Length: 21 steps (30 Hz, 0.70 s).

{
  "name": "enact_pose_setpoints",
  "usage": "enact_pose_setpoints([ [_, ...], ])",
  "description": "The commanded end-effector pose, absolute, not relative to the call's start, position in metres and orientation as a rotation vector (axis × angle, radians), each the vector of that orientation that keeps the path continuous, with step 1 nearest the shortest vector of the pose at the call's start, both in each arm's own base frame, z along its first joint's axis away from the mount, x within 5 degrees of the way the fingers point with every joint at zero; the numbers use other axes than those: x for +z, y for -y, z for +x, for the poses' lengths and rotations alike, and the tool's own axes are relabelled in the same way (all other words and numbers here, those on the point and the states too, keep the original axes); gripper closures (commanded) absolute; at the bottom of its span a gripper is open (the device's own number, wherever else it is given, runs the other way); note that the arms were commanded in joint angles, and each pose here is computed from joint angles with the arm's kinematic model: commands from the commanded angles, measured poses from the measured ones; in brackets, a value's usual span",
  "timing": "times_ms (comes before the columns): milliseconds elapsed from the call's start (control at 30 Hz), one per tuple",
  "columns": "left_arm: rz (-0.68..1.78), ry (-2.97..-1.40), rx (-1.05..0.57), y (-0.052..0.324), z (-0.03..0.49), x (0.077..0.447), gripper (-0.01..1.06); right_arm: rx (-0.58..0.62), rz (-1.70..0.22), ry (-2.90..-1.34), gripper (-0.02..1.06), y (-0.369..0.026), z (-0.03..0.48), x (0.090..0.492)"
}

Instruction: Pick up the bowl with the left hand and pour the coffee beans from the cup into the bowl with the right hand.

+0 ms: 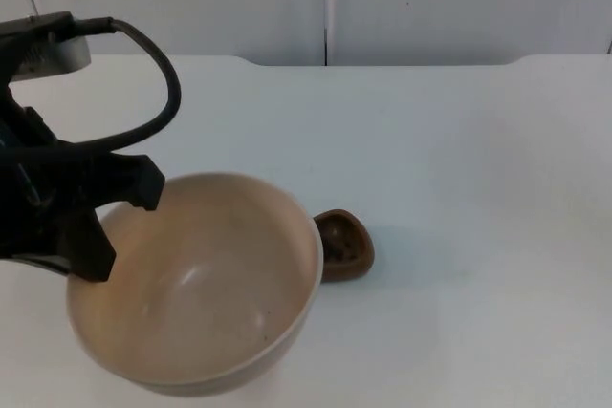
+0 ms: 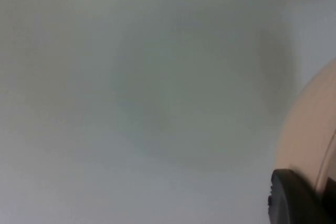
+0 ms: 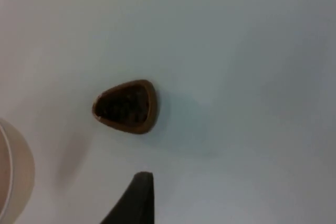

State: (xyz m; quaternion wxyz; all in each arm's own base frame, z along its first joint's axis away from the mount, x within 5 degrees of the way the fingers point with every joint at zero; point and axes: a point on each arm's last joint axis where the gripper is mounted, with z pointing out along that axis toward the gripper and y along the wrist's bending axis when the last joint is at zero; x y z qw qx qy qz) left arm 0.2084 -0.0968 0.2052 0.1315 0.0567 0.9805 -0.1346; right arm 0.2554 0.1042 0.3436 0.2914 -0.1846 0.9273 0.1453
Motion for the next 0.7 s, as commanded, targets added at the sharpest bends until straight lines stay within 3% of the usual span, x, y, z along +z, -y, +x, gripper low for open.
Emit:
enact_pose_setpoints([
  [0, 0.157, -2.829, -0.41, 0.099, 0.208, 0.207, 1.05, 0.37, -0.519, -2.476, 0.0, -0.118, 0.261, 0.343],
  [267, 0.157, -2.829, -0.41, 0.099, 0.208, 0.207, 1.05, 0.302, -0.684, -2.513, 0.0, -0.191, 0.283, 0.332],
  [433, 0.157, -2.829, -0.41, 0.099, 0.208, 0.207, 1.05, 0.131, -0.739, -2.58, 0.0, -0.239, 0.296, 0.308],
  [667, 0.157, -2.829, -0.41, 0.099, 0.208, 0.207, 1.05, 0.083, -0.716, -2.633, 0.0, -0.272, 0.314, 0.289],
])
